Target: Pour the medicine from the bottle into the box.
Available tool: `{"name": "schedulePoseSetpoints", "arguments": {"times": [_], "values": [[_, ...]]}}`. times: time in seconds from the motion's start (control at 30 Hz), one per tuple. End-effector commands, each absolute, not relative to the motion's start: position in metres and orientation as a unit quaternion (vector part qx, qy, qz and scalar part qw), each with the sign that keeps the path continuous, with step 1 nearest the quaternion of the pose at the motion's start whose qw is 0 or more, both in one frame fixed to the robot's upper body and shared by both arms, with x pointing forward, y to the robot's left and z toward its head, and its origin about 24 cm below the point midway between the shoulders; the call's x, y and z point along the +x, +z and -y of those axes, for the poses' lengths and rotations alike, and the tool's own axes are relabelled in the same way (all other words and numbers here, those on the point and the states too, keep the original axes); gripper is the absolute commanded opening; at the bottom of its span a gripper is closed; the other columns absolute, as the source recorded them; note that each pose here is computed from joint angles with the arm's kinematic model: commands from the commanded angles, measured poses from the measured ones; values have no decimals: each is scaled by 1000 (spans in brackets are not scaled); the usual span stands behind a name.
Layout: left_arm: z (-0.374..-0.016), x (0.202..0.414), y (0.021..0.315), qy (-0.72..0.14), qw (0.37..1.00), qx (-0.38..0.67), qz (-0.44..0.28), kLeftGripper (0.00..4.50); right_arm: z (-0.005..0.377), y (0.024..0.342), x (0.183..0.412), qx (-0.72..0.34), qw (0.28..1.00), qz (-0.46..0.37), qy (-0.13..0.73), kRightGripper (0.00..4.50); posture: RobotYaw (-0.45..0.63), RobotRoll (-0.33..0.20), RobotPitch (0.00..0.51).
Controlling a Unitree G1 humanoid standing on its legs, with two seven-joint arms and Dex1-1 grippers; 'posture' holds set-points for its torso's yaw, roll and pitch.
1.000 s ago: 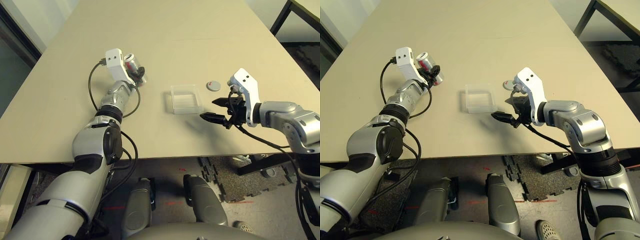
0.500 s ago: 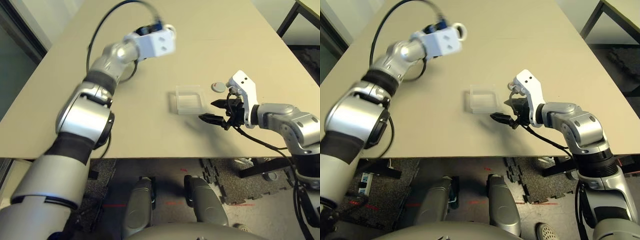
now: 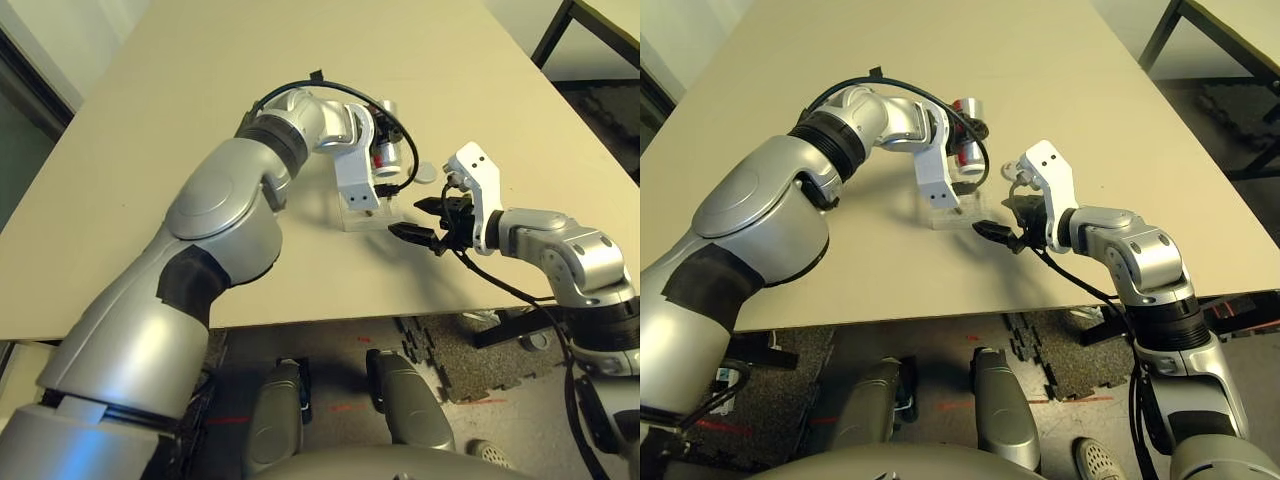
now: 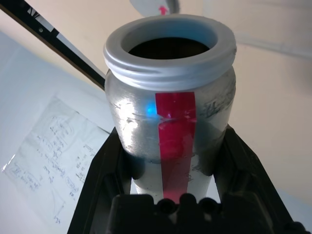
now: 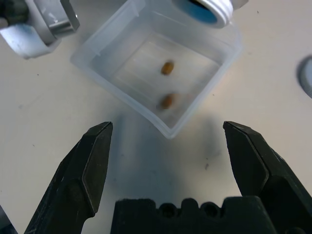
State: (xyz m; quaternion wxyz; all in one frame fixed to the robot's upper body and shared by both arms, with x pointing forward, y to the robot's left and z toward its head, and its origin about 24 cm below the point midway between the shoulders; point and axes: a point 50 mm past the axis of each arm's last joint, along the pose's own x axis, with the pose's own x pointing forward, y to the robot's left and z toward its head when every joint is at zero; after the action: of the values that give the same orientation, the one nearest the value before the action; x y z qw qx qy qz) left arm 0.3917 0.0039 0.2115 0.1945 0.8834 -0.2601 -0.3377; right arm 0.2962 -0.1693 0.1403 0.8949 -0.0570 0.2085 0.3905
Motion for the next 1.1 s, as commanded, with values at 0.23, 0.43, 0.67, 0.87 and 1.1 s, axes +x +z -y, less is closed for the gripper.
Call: {"name": "schedulePoseSetpoints", "arguments": {"times": [0.23,0.43,0.67,0.87,1.1], "values": [[-17,396,225,-375,425,801,195,2427,171,142,297,-56,894,-207,393,4500,-204,0,122],[-47,409,233,-401,731,543,97,2427,173,145,298,-59,892,-209,396,4500,-176,0,124],[-113,424,199,-270,948,168,29,2427,175,150,308,-37,909,-188,370,4500,-145,0,135],[-153,416,151,-157,987,40,12,2427,183,156,327,1,944,-134,302,4500,-108,0,142],[-170,406,123,-100,995,-9,2,2427,196,164,345,32,976,-62,205,4500,-102,0,150]]}}
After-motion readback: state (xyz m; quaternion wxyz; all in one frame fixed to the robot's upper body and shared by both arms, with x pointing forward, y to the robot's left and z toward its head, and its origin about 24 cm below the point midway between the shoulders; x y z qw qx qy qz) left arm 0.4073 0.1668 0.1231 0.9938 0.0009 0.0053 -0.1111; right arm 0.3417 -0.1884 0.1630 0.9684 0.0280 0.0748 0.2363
